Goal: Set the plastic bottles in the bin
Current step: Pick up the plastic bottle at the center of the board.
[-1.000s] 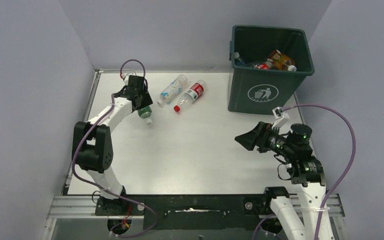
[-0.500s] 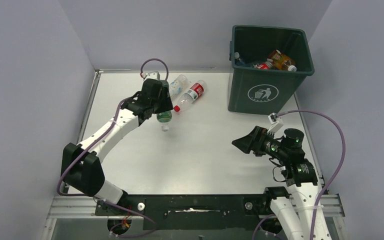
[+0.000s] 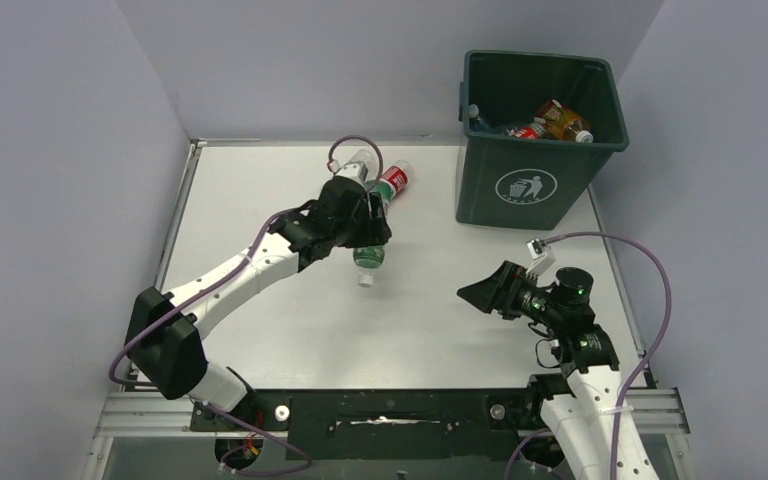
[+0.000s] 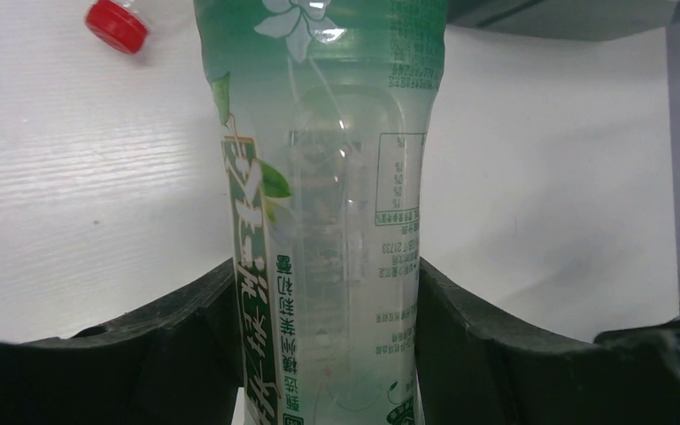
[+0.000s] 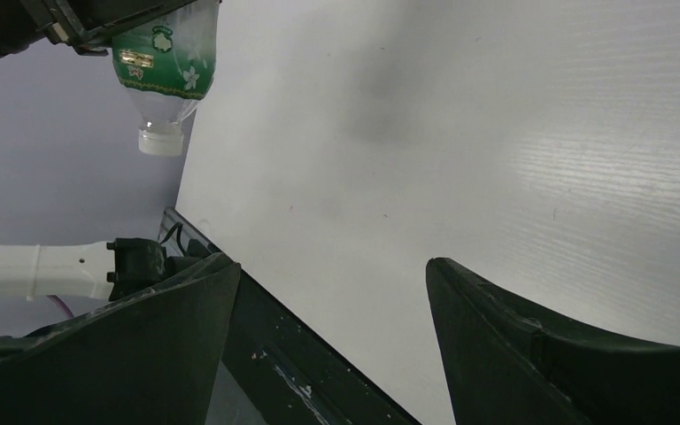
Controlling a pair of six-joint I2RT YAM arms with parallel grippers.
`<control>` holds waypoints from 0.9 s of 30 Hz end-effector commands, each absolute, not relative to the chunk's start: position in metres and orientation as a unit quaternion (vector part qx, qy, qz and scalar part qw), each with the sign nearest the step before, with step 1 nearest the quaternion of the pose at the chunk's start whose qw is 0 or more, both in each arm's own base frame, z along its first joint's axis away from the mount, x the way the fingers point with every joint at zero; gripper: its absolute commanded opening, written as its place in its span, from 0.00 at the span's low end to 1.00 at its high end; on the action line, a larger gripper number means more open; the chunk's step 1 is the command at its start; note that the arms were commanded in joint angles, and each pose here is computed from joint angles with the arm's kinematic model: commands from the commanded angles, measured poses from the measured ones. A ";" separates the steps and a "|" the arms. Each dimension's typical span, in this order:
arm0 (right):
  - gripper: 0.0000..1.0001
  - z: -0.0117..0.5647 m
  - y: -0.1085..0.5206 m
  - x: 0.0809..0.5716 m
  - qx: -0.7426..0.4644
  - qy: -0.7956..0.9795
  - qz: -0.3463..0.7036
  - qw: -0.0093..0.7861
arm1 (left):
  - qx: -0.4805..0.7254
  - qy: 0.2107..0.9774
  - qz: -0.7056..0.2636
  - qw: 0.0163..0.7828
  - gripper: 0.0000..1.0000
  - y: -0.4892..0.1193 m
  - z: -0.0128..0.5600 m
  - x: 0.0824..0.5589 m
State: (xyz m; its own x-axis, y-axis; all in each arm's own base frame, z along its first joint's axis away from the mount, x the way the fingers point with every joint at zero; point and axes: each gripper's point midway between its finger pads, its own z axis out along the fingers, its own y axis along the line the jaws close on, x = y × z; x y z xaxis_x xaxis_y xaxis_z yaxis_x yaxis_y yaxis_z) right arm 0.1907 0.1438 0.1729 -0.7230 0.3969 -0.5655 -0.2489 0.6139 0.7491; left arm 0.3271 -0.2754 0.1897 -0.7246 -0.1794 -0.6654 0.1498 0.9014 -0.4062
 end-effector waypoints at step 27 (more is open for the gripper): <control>0.81 0.180 0.171 0.190 0.050 0.748 0.547 0.373 | 0.039 0.841 -0.421 0.337 0.56 -0.368 0.206 0.284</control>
State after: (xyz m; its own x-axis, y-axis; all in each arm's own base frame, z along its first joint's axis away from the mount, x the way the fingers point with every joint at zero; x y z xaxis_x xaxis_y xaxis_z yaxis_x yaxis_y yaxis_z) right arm 0.1854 0.1670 0.1574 -0.7504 0.4834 -0.4508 -0.2535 0.4194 0.8717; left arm 0.2813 -0.3502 0.1816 -0.7928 -0.1804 -0.5822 0.2977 0.7189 -0.6282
